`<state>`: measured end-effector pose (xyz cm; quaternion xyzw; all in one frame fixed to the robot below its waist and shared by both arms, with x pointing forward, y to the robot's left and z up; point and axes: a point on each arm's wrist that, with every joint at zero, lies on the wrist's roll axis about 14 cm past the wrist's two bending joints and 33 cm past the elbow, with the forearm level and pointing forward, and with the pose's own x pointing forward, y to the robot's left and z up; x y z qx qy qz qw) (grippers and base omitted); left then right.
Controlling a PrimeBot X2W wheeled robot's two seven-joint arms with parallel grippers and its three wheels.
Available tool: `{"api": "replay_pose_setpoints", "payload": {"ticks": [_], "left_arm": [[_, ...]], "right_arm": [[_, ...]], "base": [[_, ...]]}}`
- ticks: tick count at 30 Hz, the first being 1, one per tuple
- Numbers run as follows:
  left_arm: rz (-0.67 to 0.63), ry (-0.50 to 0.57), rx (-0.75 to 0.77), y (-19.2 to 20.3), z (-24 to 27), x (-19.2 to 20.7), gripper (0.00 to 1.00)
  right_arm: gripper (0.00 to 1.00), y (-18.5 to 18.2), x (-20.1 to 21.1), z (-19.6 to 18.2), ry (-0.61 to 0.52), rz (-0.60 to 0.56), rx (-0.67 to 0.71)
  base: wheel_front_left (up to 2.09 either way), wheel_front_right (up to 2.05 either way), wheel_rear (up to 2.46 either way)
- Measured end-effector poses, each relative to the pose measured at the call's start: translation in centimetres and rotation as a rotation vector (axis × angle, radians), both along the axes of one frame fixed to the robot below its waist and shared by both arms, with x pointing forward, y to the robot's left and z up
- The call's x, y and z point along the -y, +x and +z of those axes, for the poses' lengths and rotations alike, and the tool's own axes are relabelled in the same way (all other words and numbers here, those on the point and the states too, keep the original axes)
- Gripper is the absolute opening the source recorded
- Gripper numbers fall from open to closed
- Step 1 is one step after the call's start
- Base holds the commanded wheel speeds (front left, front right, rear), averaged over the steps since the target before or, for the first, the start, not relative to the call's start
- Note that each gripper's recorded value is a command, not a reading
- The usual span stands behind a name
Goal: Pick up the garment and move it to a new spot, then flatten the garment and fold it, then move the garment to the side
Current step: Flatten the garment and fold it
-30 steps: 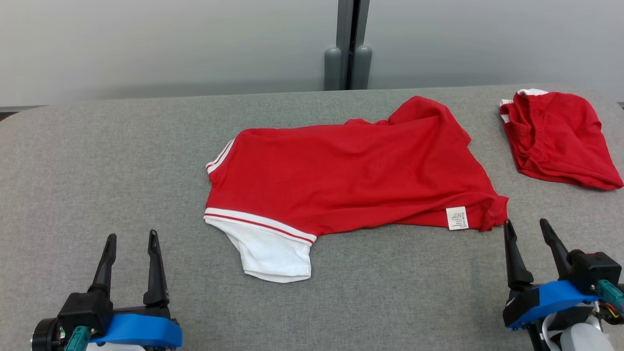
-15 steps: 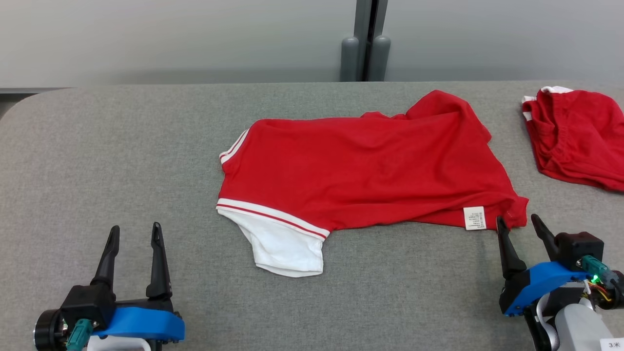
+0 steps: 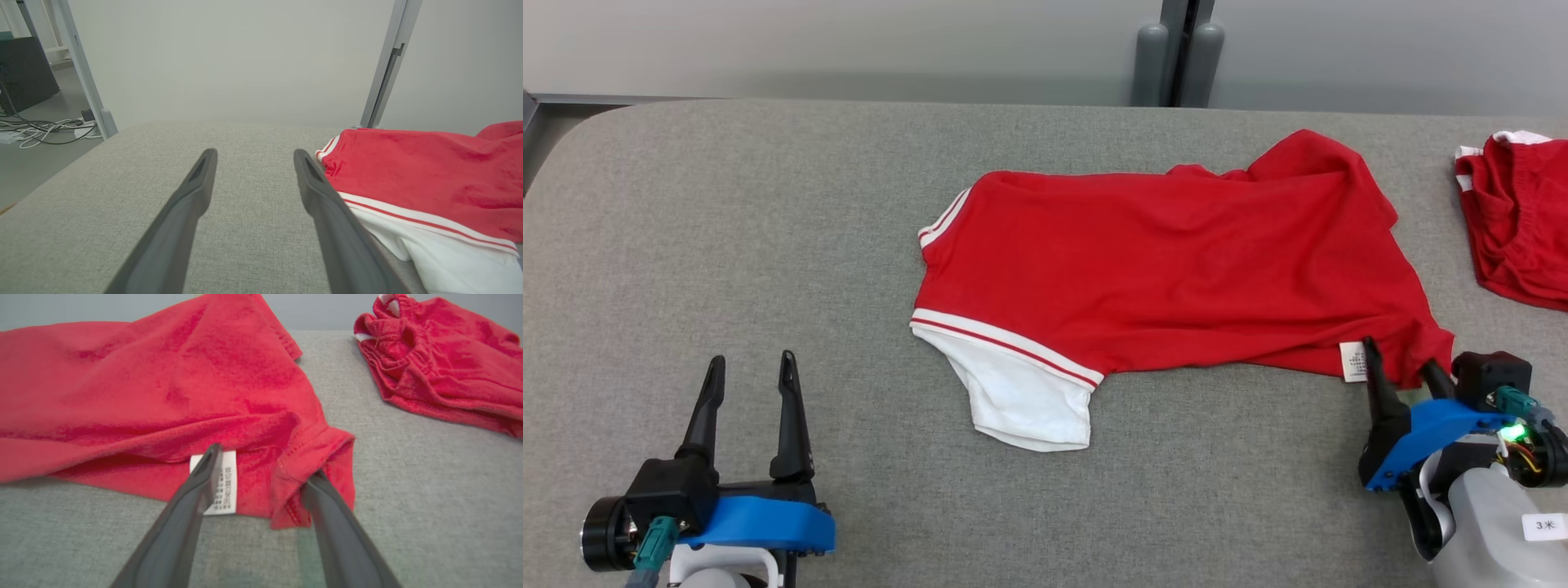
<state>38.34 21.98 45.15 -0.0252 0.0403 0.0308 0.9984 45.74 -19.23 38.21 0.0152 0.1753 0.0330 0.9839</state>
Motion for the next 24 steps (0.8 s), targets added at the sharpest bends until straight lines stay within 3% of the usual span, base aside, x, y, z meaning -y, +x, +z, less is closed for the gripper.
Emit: {"api": "replay_pose_setpoints", "payload": {"ticks": [9,24], "left_arm": [[-0.001,-0.002,0.006,-0.1,0.2,0.0,1.0],[-0.104,-0.022,0.023,0.5,0.6,3.6,1.0]], "right_arm": [[0.0,1.1,-0.3,3.0,0.014,0.012,0.104],[0.0,-10.9,0.9,1.0,-0.016,0.079,0.039]], "base": [[0.0,0.0,0.0],[0.0,0.0,0.0]]}}
